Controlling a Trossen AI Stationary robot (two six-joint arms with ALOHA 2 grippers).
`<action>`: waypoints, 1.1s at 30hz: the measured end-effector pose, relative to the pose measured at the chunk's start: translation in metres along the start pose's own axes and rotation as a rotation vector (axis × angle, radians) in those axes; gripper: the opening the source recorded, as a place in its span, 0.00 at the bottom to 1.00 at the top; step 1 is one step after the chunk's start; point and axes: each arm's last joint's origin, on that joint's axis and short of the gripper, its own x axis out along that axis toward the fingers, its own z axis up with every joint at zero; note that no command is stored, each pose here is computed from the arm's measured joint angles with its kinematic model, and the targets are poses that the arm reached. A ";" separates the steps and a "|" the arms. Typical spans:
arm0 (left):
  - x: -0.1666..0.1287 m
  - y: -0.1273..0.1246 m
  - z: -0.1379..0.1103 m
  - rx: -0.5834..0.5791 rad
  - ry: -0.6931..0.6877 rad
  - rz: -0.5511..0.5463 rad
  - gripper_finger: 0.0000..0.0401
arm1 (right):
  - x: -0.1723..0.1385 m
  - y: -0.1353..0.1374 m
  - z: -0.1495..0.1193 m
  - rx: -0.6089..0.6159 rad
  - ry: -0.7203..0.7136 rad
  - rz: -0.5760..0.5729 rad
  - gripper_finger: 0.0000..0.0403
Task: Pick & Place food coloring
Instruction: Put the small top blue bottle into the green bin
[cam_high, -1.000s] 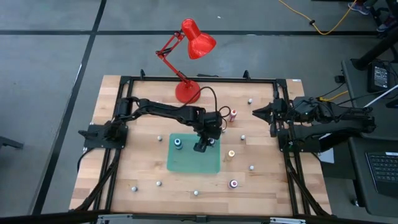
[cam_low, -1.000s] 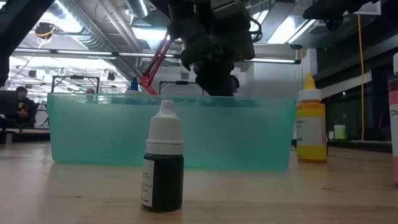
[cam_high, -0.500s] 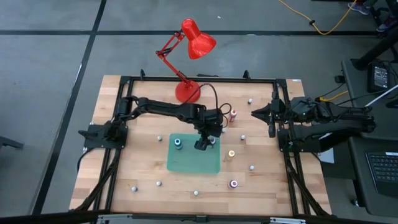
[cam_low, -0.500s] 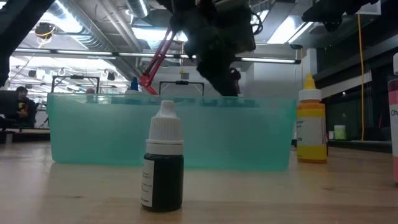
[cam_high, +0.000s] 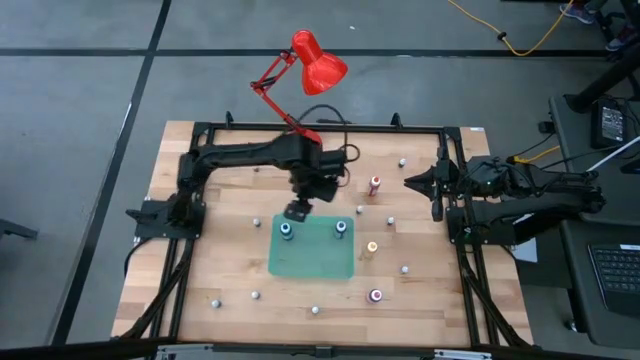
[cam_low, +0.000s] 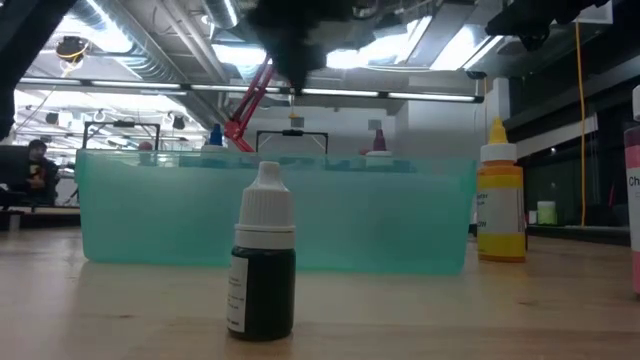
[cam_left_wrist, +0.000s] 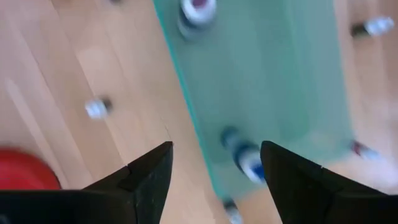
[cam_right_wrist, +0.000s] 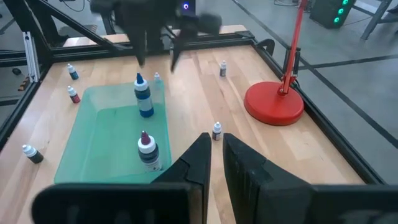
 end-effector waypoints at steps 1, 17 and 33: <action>-0.005 -0.004 -0.007 -0.018 0.014 -0.005 0.58 | 0.000 0.000 0.000 -0.007 0.000 0.000 0.11; 0.021 -0.065 -0.158 -0.593 -0.240 0.152 0.54 | 0.000 0.000 0.000 -0.049 0.004 -0.001 0.11; 0.100 -0.070 -0.206 -0.791 -0.193 0.164 0.66 | 0.000 -0.003 0.000 -0.023 -0.004 -0.088 0.11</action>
